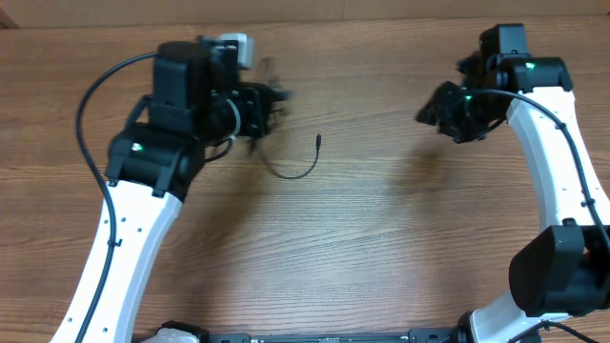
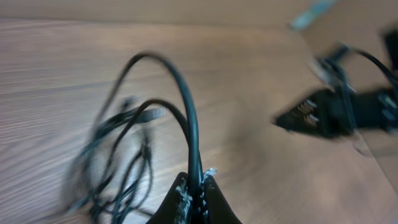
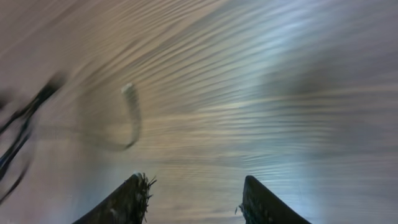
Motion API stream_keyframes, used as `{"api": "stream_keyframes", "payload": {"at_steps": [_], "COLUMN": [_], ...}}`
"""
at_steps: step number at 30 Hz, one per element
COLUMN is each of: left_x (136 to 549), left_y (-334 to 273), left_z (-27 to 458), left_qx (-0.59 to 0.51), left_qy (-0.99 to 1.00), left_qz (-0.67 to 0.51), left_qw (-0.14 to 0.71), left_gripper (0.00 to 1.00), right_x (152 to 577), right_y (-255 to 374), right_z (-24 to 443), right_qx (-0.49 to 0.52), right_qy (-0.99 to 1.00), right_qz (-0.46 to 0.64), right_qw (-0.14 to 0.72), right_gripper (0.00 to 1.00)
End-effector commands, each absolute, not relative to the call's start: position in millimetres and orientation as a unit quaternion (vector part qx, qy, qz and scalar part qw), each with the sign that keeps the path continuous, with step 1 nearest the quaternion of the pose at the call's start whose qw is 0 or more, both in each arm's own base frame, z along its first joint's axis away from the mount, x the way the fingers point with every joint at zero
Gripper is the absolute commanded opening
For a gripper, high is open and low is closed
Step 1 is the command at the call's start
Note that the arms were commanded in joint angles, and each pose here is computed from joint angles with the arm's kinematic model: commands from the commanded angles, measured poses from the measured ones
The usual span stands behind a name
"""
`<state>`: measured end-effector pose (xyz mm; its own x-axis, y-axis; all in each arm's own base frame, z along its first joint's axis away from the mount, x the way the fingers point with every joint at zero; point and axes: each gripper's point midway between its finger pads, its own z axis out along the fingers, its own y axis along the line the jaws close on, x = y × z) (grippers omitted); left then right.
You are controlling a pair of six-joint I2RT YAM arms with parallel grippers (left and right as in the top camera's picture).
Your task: Untangle cables
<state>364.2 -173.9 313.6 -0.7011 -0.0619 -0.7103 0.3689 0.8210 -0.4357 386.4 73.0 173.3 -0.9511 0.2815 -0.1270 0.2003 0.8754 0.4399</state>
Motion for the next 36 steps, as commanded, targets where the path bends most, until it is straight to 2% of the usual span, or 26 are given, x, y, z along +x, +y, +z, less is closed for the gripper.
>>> {"api": "stream_keyframes", "payload": {"at_steps": [1,4,5,7,8,10,12,17,22,27,36], "left_x": [365,363,358,351,349,347,346,342,344,361,383], "left_y": [-161,-116,-108,-103,-102,-105,-110,-124,-127,-133,-154], "left_z": [310,283,276,269,267,266,266,247,195,152,78], "left_qx": [0.086,-0.008,-0.022,-0.027,-0.027,-0.024,-0.018,-0.007,-0.014,0.042,0.131], "left_qy": [0.889,0.925,0.932,0.940,0.943,0.943,0.943,0.950,0.969,0.976,0.977], "left_qz": [-0.235,-0.130,-0.112,-0.098,-0.096,-0.102,-0.116,-0.147,-0.132,-0.112,-0.092], "left_qw": [0.383,0.356,0.343,0.325,0.319,0.316,0.311,0.274,0.210,0.184,0.140], "left_gripper": [0.04,0.06,0.12,0.48,0.59,0.63,0.72,0.74,0.74,0.73,0.64], "right_x": [382,381,380,378,377,376,374,371,368,367,366], "right_y": [94,87,83,77,75,75,75,72,68,68,68], "right_z": [183,178,176,172,171,171,171,169,166,166,166], "right_qx": [0.065,0.071,0.073,0.077,0.079,0.079,0.079,0.079,0.082,0.082,0.083], "right_qy": [0.955,0.961,0.964,0.968,0.970,0.970,0.970,0.973,0.976,0.976,0.976], "right_qz": [0.275,0.254,0.241,0.221,0.215,0.215,0.215,0.207,0.191,0.191,0.191], "right_qw": [0.093,0.089,0.089,0.085,0.084,0.082,0.079,0.073,0.067,0.066,0.062], "right_gripper": [0.49,0.50,0.52,0.56,0.58,0.59,0.61,0.65,0.66,0.66,0.67]}}
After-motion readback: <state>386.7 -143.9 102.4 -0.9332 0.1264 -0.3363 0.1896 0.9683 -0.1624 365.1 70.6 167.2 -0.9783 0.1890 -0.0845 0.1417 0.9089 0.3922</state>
